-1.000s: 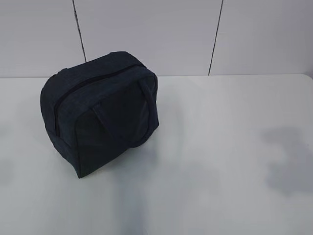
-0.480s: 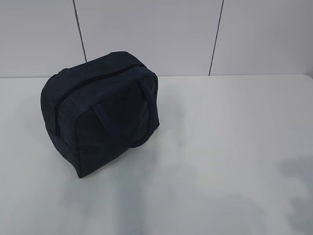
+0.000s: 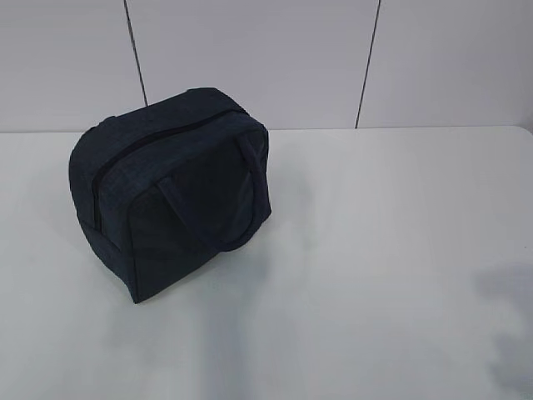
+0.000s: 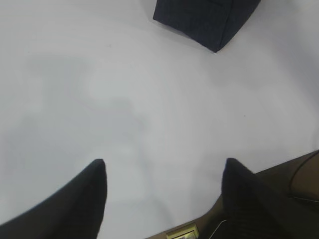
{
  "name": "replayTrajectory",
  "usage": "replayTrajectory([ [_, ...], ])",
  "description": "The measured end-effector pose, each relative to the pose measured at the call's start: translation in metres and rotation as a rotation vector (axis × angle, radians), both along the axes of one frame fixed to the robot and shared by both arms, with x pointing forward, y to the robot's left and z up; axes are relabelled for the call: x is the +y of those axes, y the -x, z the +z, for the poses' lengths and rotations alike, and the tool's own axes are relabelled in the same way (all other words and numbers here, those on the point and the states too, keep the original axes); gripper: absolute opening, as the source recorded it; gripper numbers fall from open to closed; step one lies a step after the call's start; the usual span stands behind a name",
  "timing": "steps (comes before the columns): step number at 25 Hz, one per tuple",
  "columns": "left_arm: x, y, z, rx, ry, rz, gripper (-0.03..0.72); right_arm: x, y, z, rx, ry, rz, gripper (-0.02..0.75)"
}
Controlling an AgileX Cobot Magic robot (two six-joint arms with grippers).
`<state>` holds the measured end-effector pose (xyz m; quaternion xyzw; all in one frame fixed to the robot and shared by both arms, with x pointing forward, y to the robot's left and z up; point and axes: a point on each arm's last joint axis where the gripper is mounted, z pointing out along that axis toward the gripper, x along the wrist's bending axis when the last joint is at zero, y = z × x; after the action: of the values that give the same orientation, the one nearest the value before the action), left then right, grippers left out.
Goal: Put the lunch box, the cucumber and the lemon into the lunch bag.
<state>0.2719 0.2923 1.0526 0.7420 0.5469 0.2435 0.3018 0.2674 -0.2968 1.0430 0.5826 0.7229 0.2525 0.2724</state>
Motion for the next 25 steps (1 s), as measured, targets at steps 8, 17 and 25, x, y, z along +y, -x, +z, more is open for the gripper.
replayTrajectory([
  [8, 0.0, 0.0, 0.0, 0.0, 0.0, 0.0, 0.52, 0.0, 0.0, 0.0, 0.0, 0.0, 0.0, 0.576],
  [17, 0.005, 0.01, 0.002, -0.07, 0.018, 0.107, 0.494, -0.001, 0.011, 0.002, -0.074, -0.004, -0.001, 0.576],
  [25, 0.008, 0.035, 0.004, -0.228, 0.03, 0.262, 0.486, -0.003, 0.035, 0.003, -0.236, -0.017, -0.001, 0.576],
])
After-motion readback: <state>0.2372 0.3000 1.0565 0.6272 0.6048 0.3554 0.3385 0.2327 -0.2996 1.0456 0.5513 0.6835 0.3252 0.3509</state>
